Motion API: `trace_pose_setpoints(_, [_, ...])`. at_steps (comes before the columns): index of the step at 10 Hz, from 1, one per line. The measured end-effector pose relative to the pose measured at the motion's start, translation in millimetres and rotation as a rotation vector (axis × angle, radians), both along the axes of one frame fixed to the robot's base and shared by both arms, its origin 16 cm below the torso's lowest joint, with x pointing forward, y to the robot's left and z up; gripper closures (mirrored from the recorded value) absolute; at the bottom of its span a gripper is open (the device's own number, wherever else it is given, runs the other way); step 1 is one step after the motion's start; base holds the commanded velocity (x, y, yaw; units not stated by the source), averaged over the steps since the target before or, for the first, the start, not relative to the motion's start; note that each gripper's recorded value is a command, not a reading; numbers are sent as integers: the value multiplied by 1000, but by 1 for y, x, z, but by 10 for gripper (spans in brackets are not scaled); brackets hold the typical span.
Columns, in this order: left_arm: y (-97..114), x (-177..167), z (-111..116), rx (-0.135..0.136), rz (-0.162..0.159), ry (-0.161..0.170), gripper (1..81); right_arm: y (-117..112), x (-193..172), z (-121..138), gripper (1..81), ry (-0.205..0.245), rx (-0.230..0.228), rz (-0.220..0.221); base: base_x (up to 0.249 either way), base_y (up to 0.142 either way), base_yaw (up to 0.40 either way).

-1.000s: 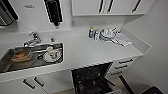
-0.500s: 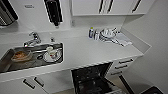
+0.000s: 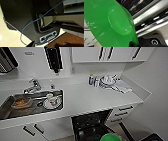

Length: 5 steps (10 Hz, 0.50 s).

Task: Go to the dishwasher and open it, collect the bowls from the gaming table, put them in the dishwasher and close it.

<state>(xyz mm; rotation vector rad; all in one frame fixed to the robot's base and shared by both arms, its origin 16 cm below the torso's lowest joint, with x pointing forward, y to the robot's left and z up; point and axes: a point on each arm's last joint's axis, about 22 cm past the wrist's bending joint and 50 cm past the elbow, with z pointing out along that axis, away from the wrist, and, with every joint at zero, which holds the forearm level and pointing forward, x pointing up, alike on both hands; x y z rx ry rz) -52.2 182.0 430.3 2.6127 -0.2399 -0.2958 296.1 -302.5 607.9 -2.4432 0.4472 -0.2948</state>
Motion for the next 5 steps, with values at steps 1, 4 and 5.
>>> trace_pose_setpoints(1, [3, -4, -3, 17, -5, 1, 10, 9, 21, 4, 811, -21, 5, 13, 0, 0, 0])
trace_pose_setpoints(4, [0, -16, -6, 41, -11, 10, 10, 30, 65, 2, 811, -29, -9, 54, 0, 0, 0])
trace_pose_setpoints(5, [-3, -21, -5, 39, -10, 17, 10, 25, 84, 8, 811, -42, -23, 54, 0, 0, 0])
